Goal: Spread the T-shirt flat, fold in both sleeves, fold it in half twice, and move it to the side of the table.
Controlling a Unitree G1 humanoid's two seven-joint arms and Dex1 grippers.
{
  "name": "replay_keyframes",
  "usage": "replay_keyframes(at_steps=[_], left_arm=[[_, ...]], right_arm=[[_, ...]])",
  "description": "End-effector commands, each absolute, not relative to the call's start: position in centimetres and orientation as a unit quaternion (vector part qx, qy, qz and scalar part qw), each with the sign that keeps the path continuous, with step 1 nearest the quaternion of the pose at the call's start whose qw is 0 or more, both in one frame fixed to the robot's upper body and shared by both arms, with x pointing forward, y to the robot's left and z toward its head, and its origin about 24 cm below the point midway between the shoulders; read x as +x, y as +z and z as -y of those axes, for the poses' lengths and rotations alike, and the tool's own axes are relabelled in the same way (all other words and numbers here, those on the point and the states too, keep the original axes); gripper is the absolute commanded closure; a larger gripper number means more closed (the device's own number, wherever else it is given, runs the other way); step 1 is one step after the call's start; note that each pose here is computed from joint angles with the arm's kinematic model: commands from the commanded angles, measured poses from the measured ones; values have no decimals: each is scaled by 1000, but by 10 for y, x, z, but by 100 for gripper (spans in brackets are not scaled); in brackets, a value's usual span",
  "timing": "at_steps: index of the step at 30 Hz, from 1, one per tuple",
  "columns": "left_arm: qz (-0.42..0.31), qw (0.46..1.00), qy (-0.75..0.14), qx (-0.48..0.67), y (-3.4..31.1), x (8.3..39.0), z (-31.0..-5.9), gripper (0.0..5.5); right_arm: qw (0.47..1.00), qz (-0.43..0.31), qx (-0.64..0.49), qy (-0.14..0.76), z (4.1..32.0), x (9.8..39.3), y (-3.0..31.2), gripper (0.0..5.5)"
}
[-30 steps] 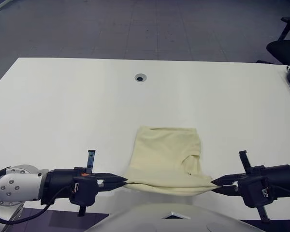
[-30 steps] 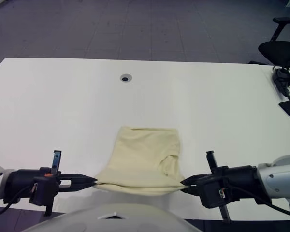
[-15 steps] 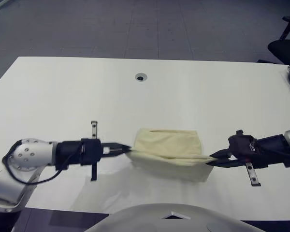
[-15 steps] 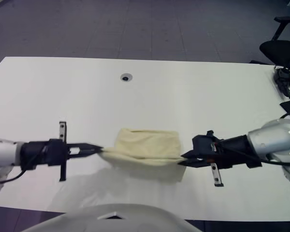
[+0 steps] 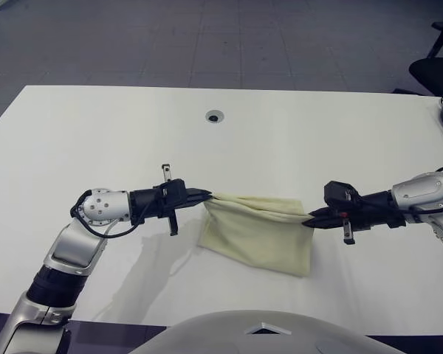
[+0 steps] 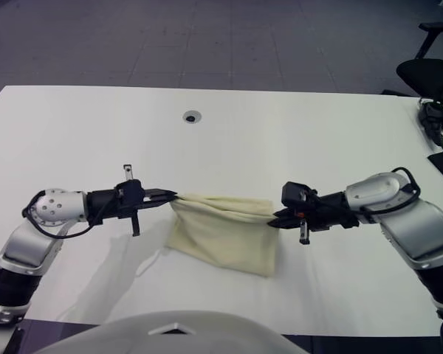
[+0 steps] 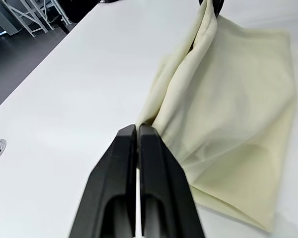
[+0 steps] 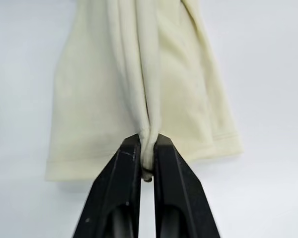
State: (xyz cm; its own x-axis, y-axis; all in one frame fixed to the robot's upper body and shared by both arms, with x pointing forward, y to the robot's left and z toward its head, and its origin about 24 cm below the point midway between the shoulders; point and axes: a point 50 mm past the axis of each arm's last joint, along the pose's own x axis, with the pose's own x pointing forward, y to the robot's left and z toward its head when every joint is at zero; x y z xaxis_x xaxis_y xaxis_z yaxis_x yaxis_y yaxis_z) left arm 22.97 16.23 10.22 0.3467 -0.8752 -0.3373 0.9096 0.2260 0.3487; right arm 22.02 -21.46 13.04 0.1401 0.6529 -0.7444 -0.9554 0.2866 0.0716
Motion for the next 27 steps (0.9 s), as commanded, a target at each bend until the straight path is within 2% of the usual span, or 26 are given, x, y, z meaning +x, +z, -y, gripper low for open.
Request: replay_keyframes(at_steps=[1,9,16,20,27], left_arm=[[-42,782,-566,259,98,233,-159,550],[-42,807,-533,250,97,242,-156,550],[-38,829,-507,235,99,248,-156,550],[-32,837,-500,222,105,246,-161,550],[-47,846,-483,221,102,246,-169,550]], right_arm=[[735,-342,-222,542,214,231,134,534],[749,-335,-234,521,213,244,134,534],[752,-305,-230,538,203,244,138,534],[754,-288,-225,546,196,249,150,534],[759,-300,-232,529,197,258,140,534]])
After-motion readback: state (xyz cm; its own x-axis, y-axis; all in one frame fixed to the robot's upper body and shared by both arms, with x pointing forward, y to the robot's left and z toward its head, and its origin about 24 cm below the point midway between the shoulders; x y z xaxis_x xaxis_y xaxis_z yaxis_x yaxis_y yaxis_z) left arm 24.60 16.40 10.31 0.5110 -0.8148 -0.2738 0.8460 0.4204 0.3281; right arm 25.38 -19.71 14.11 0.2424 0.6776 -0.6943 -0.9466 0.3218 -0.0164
